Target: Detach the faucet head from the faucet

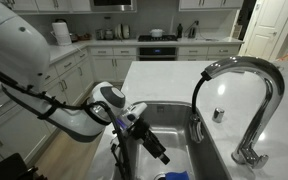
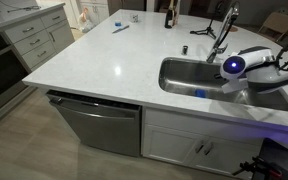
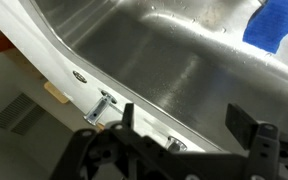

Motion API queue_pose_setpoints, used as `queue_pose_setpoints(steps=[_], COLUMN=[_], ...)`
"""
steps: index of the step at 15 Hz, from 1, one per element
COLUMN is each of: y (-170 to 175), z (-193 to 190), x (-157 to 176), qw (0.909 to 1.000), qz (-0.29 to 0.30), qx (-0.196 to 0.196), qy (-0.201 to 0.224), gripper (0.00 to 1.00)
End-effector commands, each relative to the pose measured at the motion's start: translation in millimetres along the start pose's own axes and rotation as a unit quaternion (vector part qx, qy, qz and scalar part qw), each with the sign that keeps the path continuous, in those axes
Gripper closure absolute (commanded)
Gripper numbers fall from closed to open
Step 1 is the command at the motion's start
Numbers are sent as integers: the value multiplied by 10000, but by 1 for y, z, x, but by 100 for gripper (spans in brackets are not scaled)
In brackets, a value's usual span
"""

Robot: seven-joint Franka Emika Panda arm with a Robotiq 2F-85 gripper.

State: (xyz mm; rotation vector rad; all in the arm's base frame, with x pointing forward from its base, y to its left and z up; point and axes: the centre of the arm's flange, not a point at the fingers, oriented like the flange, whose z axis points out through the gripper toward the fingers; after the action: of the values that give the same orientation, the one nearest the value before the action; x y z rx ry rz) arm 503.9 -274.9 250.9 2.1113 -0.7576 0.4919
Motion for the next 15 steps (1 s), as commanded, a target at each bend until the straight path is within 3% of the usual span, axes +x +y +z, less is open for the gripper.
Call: queue_pose_setpoints(steps=[1, 6, 10, 15], y=[10, 29, 51, 83], z=[-37, -99, -153, -203], x=[6, 35, 58, 56], qw=[9985, 9852, 9667, 9433], qz=[-156, -218, -293, -468], qx=[192, 1095, 1909, 2477], qy=[-489, -1300, -1678, -2161], gripper=[0, 0, 0, 0])
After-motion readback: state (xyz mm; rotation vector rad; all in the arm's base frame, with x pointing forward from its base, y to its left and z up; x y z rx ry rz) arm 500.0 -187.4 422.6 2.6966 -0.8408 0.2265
